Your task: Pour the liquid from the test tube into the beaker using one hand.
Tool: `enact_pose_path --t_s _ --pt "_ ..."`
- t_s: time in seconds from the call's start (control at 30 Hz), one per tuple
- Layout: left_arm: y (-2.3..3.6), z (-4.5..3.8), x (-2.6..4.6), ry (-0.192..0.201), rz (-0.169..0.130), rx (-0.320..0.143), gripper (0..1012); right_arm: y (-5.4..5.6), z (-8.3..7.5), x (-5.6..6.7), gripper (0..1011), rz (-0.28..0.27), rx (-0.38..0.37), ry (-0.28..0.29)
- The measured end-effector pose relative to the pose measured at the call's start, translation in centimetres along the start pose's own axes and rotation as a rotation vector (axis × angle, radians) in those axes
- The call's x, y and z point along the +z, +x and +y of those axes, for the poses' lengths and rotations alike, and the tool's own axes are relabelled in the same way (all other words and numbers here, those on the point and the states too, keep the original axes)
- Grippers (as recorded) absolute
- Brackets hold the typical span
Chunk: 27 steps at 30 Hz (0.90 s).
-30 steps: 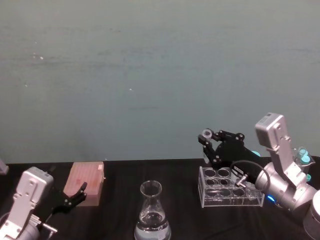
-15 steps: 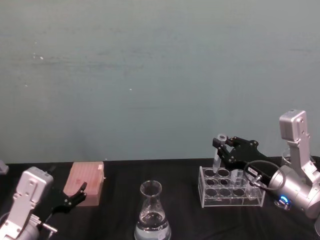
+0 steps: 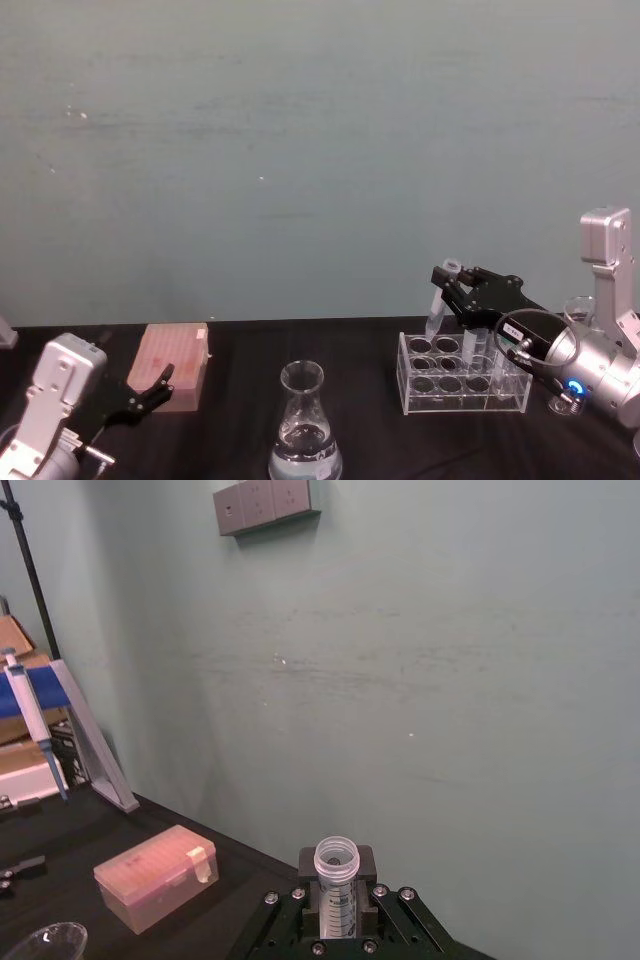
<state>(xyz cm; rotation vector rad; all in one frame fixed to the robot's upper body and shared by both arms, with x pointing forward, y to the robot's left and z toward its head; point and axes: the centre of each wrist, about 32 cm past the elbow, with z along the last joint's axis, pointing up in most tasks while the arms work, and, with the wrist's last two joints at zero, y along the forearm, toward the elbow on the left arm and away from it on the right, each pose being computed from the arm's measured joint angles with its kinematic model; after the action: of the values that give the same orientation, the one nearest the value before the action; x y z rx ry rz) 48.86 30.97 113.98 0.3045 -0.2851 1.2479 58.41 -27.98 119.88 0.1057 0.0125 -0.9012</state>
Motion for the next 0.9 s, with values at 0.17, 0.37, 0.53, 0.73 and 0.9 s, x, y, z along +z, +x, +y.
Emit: enact_pose_path --t_s 0.17,0.37,0.53,0.73,0.9 --pt "0.00 0.00 0.00 0.000 0.000 0.000 1000 0.08 0.06 -0.05 199 0.046 -0.001 -0.006" --pt "0.00 0.00 0.00 0.000 0.000 0.000 1000 0.20 0.10 -0.12 199 0.082 -0.005 -0.009" --pt "0.00 0.00 0.00 0.000 0.000 0.000 1000 0.32 0.09 -0.15 199 0.098 -0.015 -0.013" --pt "0.00 0.00 0.00 0.000 0.000 0.000 1000 0.53 0.00 -0.14 199 0.087 -0.033 -0.026" --pt "0.00 0.00 0.00 0.000 0.000 0.000 1000 0.71 -0.07 -0.15 199 0.072 -0.044 -0.045"
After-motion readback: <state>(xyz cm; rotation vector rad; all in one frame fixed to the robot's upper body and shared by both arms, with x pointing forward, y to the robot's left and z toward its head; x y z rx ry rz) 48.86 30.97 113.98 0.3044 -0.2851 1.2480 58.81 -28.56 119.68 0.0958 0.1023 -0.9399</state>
